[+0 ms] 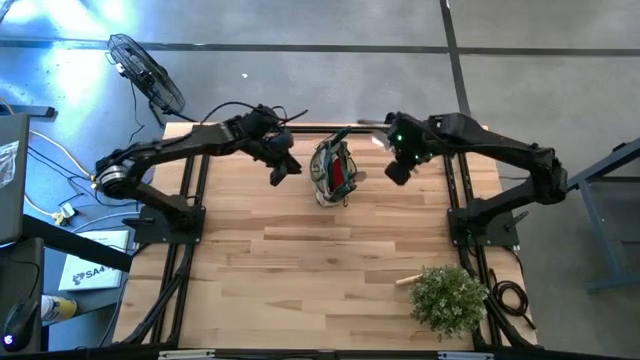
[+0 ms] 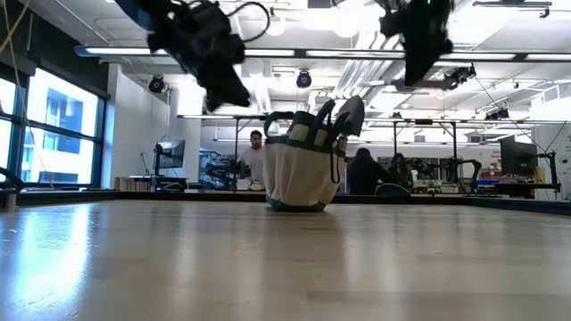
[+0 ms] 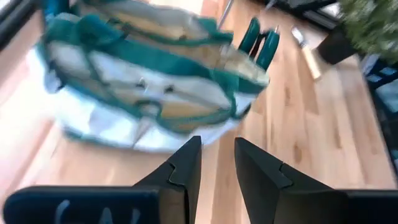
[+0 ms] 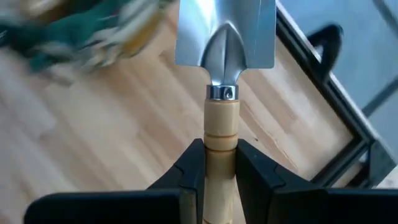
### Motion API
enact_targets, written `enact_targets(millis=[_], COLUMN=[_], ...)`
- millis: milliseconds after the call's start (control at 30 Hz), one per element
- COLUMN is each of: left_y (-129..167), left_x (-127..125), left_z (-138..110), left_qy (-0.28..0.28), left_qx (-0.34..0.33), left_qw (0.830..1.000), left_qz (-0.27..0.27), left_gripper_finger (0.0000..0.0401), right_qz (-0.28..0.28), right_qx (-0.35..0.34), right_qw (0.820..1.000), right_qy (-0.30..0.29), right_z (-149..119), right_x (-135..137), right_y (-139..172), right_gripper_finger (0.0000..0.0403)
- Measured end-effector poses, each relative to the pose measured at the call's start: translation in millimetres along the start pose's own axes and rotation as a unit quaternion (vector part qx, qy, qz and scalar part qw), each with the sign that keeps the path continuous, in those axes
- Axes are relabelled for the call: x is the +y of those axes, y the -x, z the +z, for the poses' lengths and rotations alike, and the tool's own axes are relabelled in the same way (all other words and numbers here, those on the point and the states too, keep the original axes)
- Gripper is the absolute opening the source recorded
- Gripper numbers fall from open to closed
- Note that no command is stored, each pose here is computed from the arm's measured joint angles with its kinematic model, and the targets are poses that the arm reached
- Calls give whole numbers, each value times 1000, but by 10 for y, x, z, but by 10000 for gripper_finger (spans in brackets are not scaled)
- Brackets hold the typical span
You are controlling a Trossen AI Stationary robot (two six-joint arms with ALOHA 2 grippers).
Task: Pick & Place Garden tools in Gardening bag
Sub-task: Put the top brown trowel into the light brown gardening bag
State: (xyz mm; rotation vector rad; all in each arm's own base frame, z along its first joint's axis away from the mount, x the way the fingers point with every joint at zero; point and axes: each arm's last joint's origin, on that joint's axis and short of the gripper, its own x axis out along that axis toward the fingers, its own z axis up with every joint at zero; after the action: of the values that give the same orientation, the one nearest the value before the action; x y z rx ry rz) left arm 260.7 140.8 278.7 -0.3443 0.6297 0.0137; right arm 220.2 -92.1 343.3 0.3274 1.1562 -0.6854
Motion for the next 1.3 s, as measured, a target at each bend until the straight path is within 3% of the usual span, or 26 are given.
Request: enact_targets(millis=[267,433,600,800,933,1133,1300], left_y=[674,967,1097,1047,935,733,544], left_x=[-291,-460,-539,-526,-472,-560,-772], left_z=[-65,-145,-265,-420,-495,-407,-361], left_qy=[-21,-14,13,47,41,-42,-130], left_qx=[-10,-23,3,51,48,-45,-134], left_qw=[994,993,993,992,994,998,979], left_qz=[110,117,118,103,91,-8,-84], left_gripper_finger=[93,93,93,93,93,93,93], right_qz=[-37,-59,-38,-7,9,-12,8], right_qx=[36,87,73,30,34,22,-43], right_qw=[988,968,954,955,956,969,972], right_qy=[147,228,288,296,292,246,233], right_z=[-25,148,384,570,584,588,568], right_x=[517,964,1339,1511,1525,1525,1660], right_y=[203,47,-15,124,132,137,269], right_gripper_finger=[51,51,51,51,51,51,51])
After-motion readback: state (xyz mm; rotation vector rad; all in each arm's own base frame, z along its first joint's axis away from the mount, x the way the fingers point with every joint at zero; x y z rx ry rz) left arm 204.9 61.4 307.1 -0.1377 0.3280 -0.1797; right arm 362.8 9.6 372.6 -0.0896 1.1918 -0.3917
